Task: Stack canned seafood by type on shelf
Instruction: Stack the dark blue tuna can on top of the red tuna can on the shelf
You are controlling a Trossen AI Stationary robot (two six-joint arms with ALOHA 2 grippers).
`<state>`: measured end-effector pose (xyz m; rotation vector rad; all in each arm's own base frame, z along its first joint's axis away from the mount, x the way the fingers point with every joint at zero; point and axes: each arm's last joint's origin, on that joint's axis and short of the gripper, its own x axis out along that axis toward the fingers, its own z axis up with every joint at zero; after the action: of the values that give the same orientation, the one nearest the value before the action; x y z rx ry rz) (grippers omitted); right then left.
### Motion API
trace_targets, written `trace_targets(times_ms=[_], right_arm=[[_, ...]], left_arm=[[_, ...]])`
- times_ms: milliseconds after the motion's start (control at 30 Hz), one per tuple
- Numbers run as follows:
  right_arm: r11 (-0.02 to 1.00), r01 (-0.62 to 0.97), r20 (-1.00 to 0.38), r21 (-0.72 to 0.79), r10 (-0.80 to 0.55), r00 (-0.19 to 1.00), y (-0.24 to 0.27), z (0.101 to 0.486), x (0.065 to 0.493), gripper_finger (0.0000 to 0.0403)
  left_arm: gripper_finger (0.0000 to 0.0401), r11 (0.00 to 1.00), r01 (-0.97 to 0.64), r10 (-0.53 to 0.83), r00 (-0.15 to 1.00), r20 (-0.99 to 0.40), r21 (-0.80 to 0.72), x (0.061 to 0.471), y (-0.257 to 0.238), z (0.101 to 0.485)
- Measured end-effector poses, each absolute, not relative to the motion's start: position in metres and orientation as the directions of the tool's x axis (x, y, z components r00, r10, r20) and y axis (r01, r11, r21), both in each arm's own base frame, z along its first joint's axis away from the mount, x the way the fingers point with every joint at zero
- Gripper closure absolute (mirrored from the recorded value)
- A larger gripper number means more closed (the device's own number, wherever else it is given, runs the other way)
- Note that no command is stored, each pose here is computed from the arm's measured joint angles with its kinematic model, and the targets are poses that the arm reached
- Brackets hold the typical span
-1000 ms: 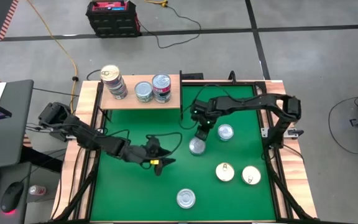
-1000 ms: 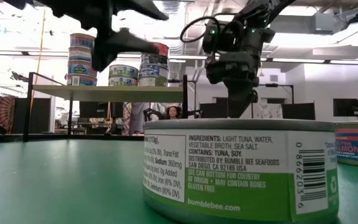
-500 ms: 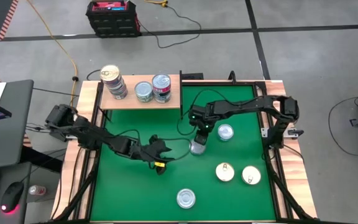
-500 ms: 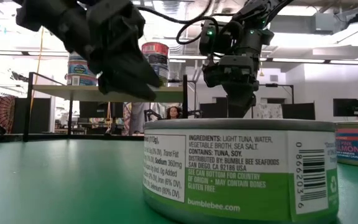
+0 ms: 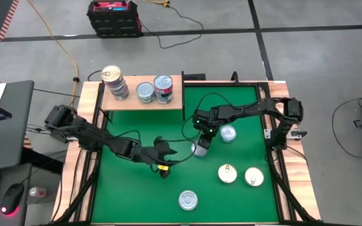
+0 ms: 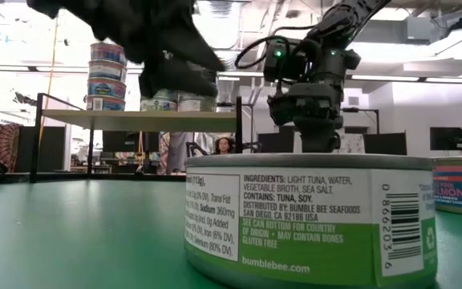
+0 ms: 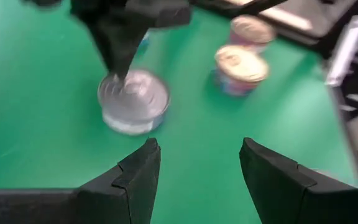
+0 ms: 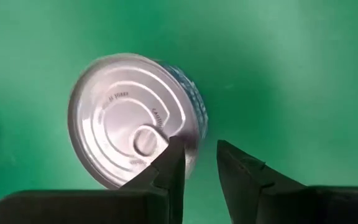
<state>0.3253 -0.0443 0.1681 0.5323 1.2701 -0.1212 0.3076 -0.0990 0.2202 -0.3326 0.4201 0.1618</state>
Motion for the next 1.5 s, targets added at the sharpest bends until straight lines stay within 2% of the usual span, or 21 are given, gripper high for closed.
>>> trace_targets(times_ms=[233,533,833,1033,1100,1267,1400,1500], right_arm=[[0.876,0.351,-0.923,0.33,0.221,0.316,-0.039,0.159,0.322,0.0291],[0.845,0.428,-0.936,0.319,0.209,0.284,-0.054,0.15,0.311,0.039],[0.81,0.509,-0.949,0.29,0.177,0.26,-0.084,0.152,0.297,0.0361],[0.823,0.517,-0.94,0.236,0.058,0.337,-0.091,0.193,0.283,0.0367],[0.838,0.491,-0.915,0.238,0.023,0.404,-0.087,0.209,0.282,0.0364],[0.876,0.406,-0.852,0.262,0.013,0.523,-0.072,0.229,0.287,0.032],[0.904,0.328,-0.792,0.276,0.02,0.61,-0.053,0.234,0.302,0.0244],[0.93,0.293,-0.743,0.221,-0.034,0.669,-0.036,0.23,0.318,0.018]], left_arm=[[0.0191,0.941,-0.084,-0.037,0.937,-0.347,-0.328,0.294,-0.104,0.249],[0.0191,0.934,-0.069,-0.038,0.957,-0.289,-0.351,0.285,-0.101,0.267],[0.0191,0.935,-0.074,-0.033,0.956,-0.291,-0.347,0.285,-0.101,0.267],[0.0191,0.929,-0.109,0.002,0.957,-0.291,-0.353,0.285,-0.099,0.266],[0.0191,0.929,-0.146,0.045,0.957,-0.287,-0.341,0.285,-0.098,0.266],[0.0191,0.916,-0.252,0.162,0.944,-0.288,-0.313,0.284,-0.094,0.265],[0.0191,0.862,-0.392,0.265,0.889,-0.374,-0.321,0.281,-0.087,0.255],[0.0191,0.84,-0.443,0.282,0.849,-0.446,-0.312,0.278,-0.082,0.247]])
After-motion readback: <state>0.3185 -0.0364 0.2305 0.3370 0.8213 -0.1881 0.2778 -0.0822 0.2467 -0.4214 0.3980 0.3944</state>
